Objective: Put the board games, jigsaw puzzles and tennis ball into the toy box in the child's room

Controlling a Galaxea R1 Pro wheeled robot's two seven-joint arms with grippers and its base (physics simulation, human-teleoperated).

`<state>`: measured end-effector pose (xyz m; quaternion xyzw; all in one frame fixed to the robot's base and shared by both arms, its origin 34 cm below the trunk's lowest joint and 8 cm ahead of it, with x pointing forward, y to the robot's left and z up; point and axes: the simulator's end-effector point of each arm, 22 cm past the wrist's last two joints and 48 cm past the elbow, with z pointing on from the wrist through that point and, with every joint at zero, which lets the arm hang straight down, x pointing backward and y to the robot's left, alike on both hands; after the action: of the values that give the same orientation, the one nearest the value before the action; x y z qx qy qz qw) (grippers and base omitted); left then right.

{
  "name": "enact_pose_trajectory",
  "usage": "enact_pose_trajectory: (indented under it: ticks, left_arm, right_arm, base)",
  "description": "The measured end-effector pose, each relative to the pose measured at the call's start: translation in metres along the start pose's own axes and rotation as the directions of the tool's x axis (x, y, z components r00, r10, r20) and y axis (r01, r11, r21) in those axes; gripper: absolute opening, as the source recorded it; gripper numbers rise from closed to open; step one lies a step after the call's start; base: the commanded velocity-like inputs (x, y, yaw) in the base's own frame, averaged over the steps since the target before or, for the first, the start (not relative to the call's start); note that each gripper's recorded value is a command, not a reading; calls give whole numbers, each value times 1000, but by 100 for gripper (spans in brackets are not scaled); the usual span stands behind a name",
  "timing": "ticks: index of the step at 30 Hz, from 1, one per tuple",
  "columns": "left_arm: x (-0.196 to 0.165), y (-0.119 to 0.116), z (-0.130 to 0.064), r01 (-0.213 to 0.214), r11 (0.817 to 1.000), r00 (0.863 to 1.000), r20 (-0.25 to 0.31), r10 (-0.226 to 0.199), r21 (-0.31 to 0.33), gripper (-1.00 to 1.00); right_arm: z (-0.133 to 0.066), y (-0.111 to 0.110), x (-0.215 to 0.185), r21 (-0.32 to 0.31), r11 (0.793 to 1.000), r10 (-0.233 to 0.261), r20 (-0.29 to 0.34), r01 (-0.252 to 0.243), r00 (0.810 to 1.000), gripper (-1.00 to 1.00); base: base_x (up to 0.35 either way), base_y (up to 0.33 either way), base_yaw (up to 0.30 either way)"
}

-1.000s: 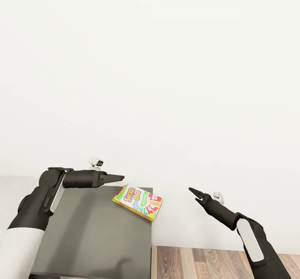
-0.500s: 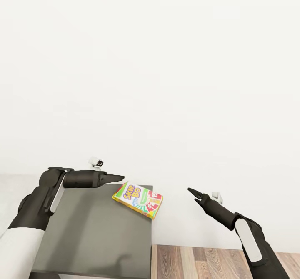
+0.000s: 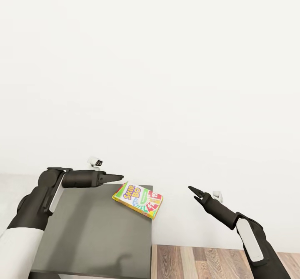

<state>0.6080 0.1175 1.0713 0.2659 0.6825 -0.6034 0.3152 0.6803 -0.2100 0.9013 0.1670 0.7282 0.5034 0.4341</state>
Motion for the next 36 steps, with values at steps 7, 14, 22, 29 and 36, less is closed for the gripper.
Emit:
enact_pose_trajectory:
  ticks: [7, 14, 22, 29, 36]
  left_arm:
    - [0, 0, 1, 0, 1000, 1000, -1, 0, 1, 100]
    - [0, 0, 1, 0, 1000, 1000, -1, 0, 0, 100]
    - [0, 0, 1, 0, 1000, 1000, -2, 0, 0, 100]
    - [1, 0, 2, 0, 1000, 1000, -4, 0, 1, 100]
    - [2, 1, 2, 0, 1000, 1000, -4, 0, 1, 100]
  right_arm:
    - [-1, 2, -1, -8, 1000, -1, 3, 1, 1000, 100]
    - [0, 2, 0, -9, 1000, -1, 1, 1, 1000, 100]
    - [0, 2, 0, -8, 1000, -1, 1, 1, 1000, 100]
    - [1, 2, 2, -7, 1000, -2, -3, 1, 1000, 100]
    - [1, 0, 1, -8, 1000, -2, 2, 2, 1000, 100]
  base:
    - [49, 0, 0]
    - [180, 0, 0]
    - [40, 0, 0]
    - [100, 0, 0]
    - [3, 0, 0]
